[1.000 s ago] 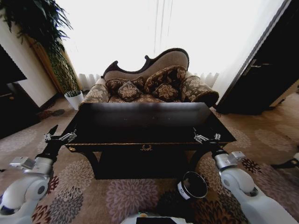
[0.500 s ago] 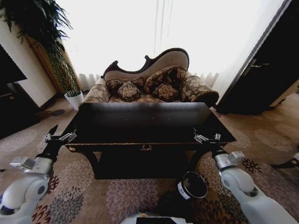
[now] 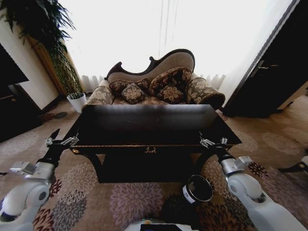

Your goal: Move to the front of the table and place the trash on the table into the trash bin.

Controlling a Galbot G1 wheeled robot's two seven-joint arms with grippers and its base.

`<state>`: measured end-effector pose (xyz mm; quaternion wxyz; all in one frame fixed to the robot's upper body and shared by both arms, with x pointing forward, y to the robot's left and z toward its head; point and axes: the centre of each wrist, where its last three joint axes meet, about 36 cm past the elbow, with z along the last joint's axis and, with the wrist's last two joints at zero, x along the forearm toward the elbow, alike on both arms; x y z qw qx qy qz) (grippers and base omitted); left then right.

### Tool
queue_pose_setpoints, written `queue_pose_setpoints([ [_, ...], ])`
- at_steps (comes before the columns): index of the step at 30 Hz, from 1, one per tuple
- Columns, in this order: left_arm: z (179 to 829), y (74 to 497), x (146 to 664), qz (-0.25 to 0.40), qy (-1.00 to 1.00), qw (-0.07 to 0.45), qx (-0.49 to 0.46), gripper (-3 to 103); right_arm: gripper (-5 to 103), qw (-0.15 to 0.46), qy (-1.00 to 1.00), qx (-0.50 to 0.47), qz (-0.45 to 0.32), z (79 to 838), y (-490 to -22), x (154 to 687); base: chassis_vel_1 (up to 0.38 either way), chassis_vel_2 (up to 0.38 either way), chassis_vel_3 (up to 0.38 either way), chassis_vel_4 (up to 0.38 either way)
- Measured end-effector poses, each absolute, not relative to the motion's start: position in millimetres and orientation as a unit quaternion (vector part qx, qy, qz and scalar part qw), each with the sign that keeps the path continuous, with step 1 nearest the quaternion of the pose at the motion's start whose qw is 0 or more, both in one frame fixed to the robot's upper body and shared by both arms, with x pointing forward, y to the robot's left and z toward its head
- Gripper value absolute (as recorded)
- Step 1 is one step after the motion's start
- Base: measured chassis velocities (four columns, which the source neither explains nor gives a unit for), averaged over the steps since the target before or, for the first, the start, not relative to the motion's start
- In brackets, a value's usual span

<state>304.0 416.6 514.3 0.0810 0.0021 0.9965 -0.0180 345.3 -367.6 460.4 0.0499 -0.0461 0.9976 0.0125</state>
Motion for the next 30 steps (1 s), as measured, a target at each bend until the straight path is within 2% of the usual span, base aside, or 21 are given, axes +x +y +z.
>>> queue_pose_setpoints([
  [30,514.3,416.6,304.0,-0.018,0.997,0.081,0.002,100,100,0.050,0.998,-0.046,0.013,460.3,-367.6,345.2,0.140,-0.139,-0.141,0.146],
])
